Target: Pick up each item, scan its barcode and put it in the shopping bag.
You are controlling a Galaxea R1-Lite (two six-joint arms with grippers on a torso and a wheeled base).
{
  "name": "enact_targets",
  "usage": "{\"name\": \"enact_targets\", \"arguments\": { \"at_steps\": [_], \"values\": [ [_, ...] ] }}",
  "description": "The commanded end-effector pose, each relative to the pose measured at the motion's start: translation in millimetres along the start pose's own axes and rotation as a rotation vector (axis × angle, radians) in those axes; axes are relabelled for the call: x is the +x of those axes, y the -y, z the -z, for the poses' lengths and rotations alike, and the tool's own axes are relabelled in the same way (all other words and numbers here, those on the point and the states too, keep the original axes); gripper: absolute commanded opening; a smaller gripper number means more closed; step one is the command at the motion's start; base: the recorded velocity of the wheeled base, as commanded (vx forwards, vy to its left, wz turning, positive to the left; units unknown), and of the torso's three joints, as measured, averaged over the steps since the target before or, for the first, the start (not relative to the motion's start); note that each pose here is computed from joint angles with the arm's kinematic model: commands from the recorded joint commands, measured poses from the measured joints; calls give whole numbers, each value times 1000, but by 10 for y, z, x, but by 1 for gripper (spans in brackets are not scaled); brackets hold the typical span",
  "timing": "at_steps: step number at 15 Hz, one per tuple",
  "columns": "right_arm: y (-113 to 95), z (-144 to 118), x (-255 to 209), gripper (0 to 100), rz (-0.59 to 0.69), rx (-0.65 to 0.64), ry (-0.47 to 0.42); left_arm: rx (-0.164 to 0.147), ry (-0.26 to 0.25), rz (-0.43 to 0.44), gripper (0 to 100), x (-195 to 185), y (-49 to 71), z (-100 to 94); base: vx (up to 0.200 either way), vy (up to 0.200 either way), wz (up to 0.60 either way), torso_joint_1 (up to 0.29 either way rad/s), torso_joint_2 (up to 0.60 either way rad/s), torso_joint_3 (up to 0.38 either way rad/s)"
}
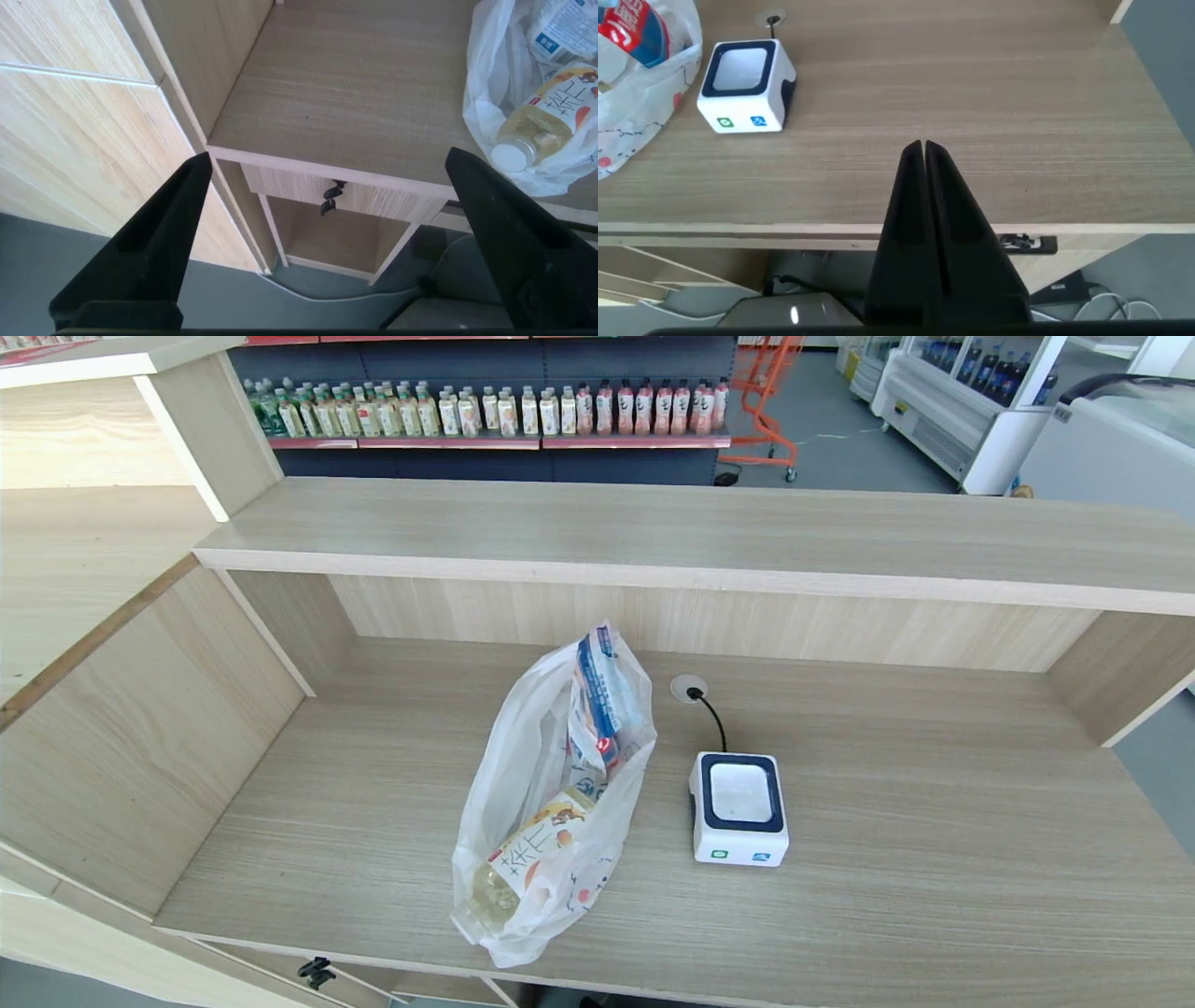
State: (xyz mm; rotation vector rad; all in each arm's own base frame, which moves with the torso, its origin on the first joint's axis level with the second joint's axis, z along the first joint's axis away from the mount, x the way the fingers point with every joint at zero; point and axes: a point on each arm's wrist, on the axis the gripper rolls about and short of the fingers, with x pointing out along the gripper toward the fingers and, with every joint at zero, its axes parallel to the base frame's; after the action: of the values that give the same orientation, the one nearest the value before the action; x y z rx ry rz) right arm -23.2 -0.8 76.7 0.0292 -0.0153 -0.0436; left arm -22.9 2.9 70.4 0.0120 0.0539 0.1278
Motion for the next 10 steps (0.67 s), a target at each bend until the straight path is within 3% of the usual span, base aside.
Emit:
{"name": "enact_targets", "arguments": {
  "at_steps": [1,10],
  "values": [
    [0,1,4,0,1,0,-4,1,1,-1,100,-1,0,0,0,0,0,0,0,0],
    [0,1,4,0,1,-8,-4,-1,1,-2,100,-1,0,0,0,0,0,0,0,0]
  ]
}}
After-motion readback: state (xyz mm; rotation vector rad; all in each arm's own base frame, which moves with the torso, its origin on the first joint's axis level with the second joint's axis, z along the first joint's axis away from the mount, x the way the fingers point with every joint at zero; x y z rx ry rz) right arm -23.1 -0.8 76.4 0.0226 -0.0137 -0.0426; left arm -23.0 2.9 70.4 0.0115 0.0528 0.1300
